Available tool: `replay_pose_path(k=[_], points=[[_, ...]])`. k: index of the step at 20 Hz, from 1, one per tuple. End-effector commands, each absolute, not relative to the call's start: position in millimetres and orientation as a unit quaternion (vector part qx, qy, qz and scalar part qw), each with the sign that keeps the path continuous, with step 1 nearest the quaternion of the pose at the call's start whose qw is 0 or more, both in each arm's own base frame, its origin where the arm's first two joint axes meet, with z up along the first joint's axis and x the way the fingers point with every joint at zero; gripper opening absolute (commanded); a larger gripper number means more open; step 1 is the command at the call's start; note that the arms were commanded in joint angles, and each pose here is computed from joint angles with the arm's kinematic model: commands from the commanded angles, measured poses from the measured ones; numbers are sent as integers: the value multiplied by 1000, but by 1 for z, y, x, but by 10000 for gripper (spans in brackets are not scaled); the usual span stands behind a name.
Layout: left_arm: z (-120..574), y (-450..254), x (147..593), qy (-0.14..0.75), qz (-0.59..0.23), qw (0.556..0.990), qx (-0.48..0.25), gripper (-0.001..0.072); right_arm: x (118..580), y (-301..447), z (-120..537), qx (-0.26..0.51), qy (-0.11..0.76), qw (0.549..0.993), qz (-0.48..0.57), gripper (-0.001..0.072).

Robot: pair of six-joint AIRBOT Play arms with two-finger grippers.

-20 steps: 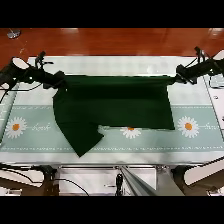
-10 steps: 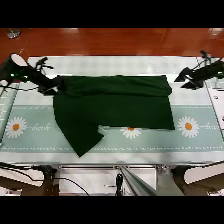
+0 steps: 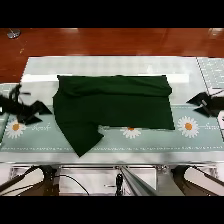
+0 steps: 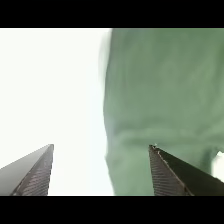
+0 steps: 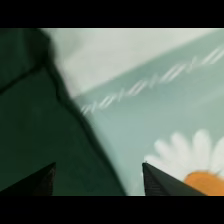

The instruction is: Fold the shirts.

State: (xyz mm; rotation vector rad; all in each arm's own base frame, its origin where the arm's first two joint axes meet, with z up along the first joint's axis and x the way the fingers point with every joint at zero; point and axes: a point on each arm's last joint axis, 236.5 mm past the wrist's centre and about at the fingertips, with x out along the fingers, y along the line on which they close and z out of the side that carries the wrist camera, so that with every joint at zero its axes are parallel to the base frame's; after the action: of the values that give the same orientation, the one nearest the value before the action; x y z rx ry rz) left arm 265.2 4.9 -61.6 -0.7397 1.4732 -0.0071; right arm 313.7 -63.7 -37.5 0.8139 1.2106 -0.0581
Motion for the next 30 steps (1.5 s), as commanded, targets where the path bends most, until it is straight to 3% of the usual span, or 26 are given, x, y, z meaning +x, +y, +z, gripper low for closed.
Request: replay_pose_path(k=[1,8,15,16,17,18,21,30], points=[[-67,-32,246,583,-38,684,-438,704,296,-21,-45,430,501,751,2,619],[-90,-75,221,601,-82,665,-435,704,289,-2,-45,425,518,741,31,619],[-105,-96,235,595,-82,700,-386,699,290,-42,-24,454,492,743,-2,619],[-105,-99,238,592,-85,702,-386,625,284,-51,-27,453,495,741,-15,619],[-105,-102,238,593,-90,703,-381,248,271,-62,-38,443,515,733,-41,619],[-104,-104,236,595,-96,703,-378,34,255,-70,-50,426,543,720,-69,619],[-103,-106,234,598,-103,700,-376,24,220,-67,-78,428,591,674,-114,619],[-102,-108,232,601,-107,696,-377,24,233,8,-105,405,651,641,-27,619]])
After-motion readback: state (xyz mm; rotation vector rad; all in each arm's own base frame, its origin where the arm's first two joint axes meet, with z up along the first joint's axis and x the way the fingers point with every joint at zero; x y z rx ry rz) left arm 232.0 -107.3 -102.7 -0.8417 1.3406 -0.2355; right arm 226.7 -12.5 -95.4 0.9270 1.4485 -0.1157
